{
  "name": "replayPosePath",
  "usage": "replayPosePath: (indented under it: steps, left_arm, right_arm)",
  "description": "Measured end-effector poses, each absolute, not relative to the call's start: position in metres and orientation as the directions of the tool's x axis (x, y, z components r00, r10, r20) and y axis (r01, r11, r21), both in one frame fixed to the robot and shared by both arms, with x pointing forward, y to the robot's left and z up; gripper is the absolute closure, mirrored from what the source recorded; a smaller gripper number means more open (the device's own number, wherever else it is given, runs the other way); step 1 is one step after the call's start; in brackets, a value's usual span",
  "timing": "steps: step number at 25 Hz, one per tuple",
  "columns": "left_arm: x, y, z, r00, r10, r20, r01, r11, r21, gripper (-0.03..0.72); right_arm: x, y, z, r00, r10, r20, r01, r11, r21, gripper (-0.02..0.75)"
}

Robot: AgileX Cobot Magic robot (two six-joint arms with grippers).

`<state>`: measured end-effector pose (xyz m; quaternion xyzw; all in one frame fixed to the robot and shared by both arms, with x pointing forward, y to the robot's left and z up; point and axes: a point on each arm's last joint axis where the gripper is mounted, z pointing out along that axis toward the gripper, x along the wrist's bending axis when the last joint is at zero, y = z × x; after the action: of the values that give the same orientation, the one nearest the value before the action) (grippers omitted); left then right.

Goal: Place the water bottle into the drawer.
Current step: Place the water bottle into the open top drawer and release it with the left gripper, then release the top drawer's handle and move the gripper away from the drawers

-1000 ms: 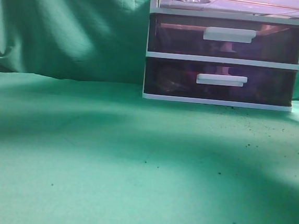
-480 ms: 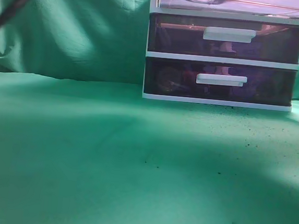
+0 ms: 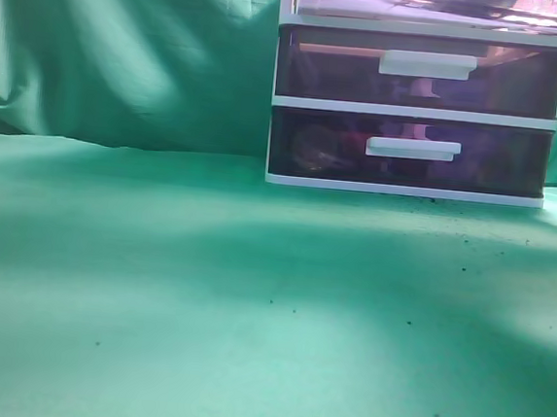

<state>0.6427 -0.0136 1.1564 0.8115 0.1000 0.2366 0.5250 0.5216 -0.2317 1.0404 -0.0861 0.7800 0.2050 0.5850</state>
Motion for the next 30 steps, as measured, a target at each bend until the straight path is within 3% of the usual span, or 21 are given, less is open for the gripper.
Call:
replayPosePath:
  steps: [3,6,10,14,19,30]
  left_arm:
    - [0.633,0.004,1.163,0.857,0.464,0.224,0.067,-0.532,0.844,0.688]
    - [0.624,0.029,1.186,0.788,0.607,0.103,0.259,-0.478,0.839,0.688]
    - [0.596,0.080,1.236,0.709,0.704,0.030,0.376,-0.414,0.829,0.688]
    - [0.562,0.122,1.272,0.671,0.741,0.023,0.418,-0.404,0.814,0.688]
    - [0.517,0.149,1.295,0.653,0.757,0.023,0.401,-0.372,0.837,0.688]
    - [0.456,0.186,1.253,0.581,0.813,0.041,0.398,-0.328,0.857,0.688]
  right_arm:
    - [0.522,-0.232,1.041,-0.285,0.085,-0.955,-0.376,0.906,0.193,0.633]
    - [0.523,-0.234,1.043,-0.257,0.073,-0.964,-0.363,0.917,0.166,0.633]
    - [0.538,-0.236,1.050,-0.220,0.047,-0.974,-0.330,0.936,0.119,0.633]
    - [0.567,-0.233,1.056,-0.200,0.027,-0.979,-0.319,0.943,0.091,0.633]
    - [0.615,-0.227,1.058,-0.174,0.021,-0.984,-0.317,0.945,0.076,0.633]
    - [0.665,-0.218,1.055,-0.140,0.040,-0.989,-0.317,0.945,0.083,0.633]
